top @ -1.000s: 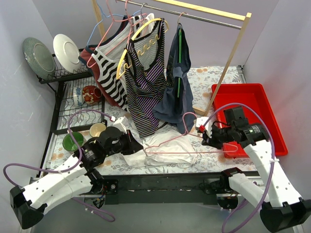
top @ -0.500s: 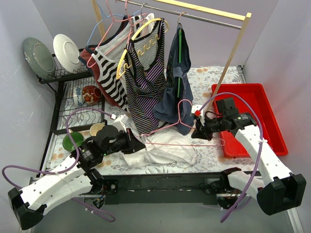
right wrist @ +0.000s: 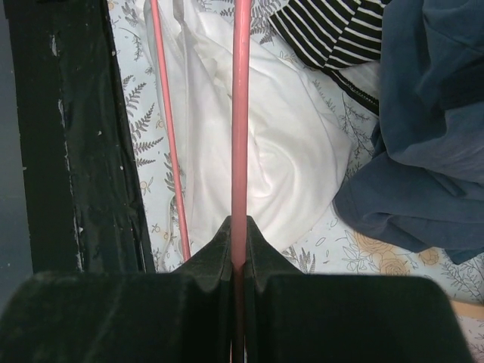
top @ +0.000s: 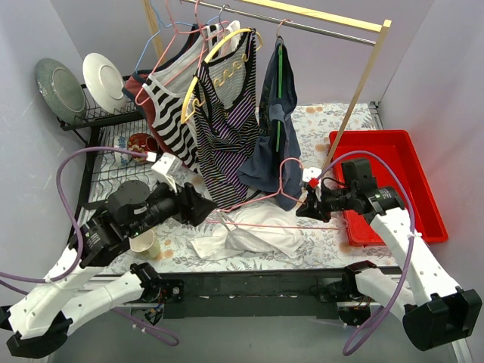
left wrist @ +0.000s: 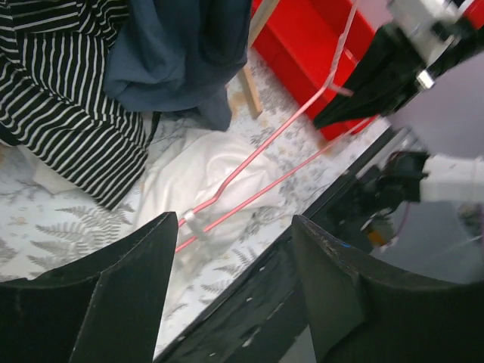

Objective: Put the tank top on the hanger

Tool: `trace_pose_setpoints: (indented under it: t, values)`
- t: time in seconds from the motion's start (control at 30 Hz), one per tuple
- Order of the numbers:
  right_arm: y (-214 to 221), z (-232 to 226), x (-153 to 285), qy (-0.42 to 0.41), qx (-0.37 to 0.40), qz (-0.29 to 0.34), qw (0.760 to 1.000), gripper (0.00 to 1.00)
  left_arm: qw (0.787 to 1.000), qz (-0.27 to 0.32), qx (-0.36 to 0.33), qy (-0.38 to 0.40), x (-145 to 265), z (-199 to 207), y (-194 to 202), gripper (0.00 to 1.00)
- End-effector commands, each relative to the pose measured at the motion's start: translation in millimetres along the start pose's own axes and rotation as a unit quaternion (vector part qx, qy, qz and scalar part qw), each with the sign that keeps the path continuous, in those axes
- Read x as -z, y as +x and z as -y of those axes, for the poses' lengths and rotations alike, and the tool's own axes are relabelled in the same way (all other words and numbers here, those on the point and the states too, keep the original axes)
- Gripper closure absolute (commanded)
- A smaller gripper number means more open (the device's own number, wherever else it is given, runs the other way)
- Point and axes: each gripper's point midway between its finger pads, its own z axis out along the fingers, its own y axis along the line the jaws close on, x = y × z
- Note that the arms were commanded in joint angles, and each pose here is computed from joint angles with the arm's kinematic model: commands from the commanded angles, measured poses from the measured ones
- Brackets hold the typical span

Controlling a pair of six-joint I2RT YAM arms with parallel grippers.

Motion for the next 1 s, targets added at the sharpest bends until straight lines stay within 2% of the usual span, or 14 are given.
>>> trace_pose_setpoints:
  t: [0.0, 0.1, 0.13, 0.27, 0.33, 0.57, 0.7, 0.8, 0.97]
  values:
    - [-13, -3, 2, -0.004, 0.030, 0.026, 0.999, 0.99, 0.978, -0.126, -0.164, 0.000, -8, -27, 52, 0.38]
    - [-16, -5, 4, -0.009, 0.035, 0.029, 0.999, 0.99, 0.966, -0.156, -0.203, 0.042, -21, -22, 67, 0.40]
    - [-17, -6, 5, -0.009, 0.037, 0.029, 0.999, 0.99, 0.961, -0.149, -0.224, 0.070, -23, -14, 63, 0.41]
    - [-17, -8, 7, -0.011, 0.042, 0.028, 0.999, 0.99, 0.948, -0.137, -0.275, 0.084, -35, -15, 59, 0.49]
    - [-17, -9, 8, -0.009, 0.048, 0.026, 0.998, 0.99, 0.938, -0.162, -0.296, 0.083, -37, -20, 65, 0.52]
    - [-15, -10, 10, -0.006, 0.056, 0.023, 0.998, 0.99, 0.902, -0.193, -0.373, 0.101, -29, -32, 77, 0.49]
    - [-18, -12, 11, -0.008, 0.060, 0.026, 0.998, 0.99, 0.890, -0.207, -0.399, 0.080, -32, -47, 83, 0.49]
    - [-19, -14, 11, -0.013, 0.060, 0.030, 0.998, 0.99, 0.886, -0.212, -0.406, 0.076, -40, -51, 85, 0.61]
    - [-22, -16, 12, -0.015, 0.063, 0.034, 0.997, 0.99, 0.885, -0.208, -0.409, 0.081, -52, -50, 85, 0.62]
